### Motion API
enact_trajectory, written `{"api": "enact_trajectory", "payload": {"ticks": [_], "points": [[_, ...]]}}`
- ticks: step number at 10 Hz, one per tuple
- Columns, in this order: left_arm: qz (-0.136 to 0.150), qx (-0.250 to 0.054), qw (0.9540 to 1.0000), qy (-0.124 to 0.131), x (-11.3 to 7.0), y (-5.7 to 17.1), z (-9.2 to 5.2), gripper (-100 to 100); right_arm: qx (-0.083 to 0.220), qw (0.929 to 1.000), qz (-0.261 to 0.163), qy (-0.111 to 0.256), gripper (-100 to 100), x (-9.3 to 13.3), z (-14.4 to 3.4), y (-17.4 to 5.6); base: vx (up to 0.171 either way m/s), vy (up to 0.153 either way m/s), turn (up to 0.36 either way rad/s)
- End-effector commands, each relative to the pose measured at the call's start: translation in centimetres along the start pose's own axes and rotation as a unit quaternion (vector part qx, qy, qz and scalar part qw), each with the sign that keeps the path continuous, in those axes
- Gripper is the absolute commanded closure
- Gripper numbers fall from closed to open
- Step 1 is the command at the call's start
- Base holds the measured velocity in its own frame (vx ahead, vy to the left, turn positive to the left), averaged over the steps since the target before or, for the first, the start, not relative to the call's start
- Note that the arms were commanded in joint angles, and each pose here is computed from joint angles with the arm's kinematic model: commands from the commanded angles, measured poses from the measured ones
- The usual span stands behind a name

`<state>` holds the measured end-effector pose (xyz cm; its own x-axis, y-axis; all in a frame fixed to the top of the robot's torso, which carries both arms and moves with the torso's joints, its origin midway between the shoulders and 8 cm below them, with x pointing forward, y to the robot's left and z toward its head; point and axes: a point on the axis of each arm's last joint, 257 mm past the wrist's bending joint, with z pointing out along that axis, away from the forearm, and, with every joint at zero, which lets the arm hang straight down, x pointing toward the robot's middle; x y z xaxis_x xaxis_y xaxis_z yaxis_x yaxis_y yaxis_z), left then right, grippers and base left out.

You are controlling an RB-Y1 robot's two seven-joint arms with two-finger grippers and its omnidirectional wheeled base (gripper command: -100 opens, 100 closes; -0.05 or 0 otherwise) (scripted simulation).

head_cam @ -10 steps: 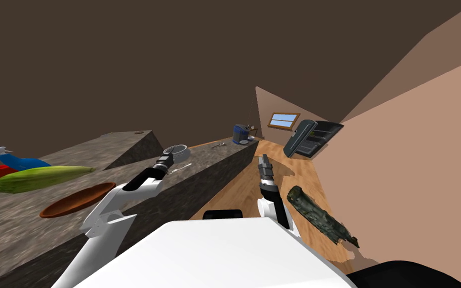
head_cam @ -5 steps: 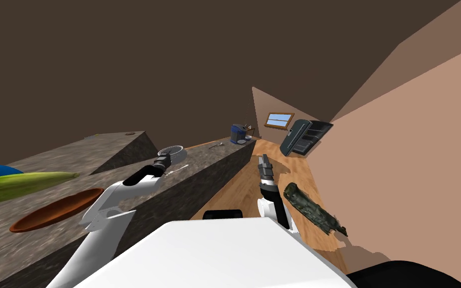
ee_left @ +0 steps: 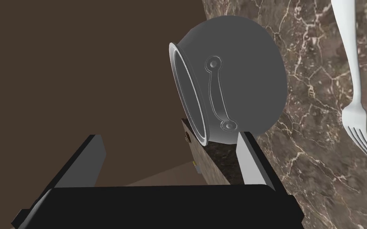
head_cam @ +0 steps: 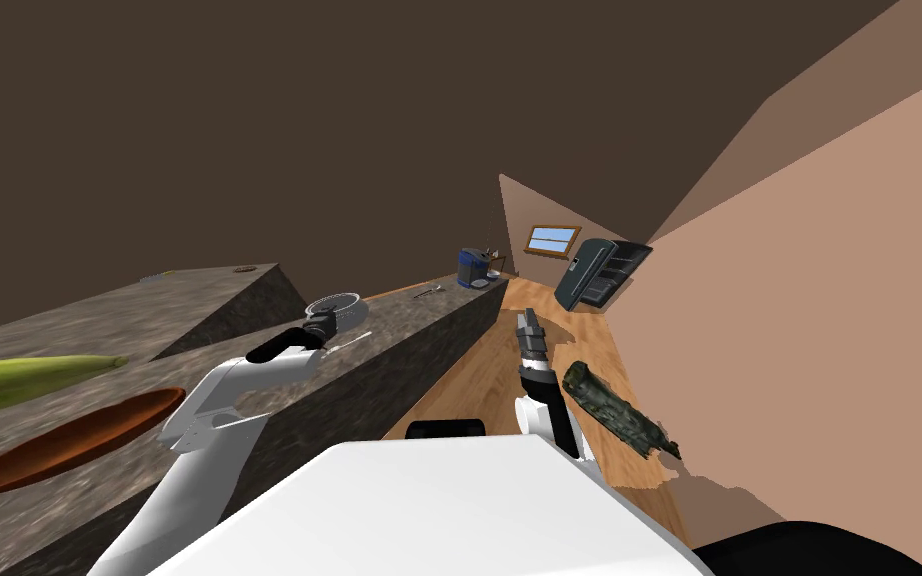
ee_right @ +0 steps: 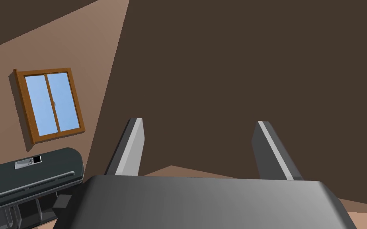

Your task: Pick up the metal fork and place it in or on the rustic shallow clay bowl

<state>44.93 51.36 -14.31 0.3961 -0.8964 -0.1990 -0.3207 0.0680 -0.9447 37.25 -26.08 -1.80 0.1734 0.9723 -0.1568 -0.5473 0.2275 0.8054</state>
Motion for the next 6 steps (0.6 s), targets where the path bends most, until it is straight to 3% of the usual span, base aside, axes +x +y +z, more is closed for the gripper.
{"api": "enact_trajectory", "payload": {"ticks": [1, 4, 6], "points": [[-0.001, -0.014, 0.9999, -0.003, -0.5, 0.6, -0.1, -100, 0.000, 1.0000, 0.000, 0.000, 0, 0.0, 0.0, 0.0, 0.007, 0.000, 0.002], [-0.018, -0.061, 0.9977, -0.023, -2.5, 2.6, 0.7, -100, 0.000, 1.0000, 0.000, 0.000, 0, 0.0, 0.0, 0.0, 0.021, -0.001, -0.072], [-0.018, -0.082, 0.9961, -0.026, -2.6, 3.7, 0.6, -100, 0.000, 1.0000, 0.000, 0.000, 0, 0.0, 0.0, 0.0, 0.019, -0.003, -0.018]]}}
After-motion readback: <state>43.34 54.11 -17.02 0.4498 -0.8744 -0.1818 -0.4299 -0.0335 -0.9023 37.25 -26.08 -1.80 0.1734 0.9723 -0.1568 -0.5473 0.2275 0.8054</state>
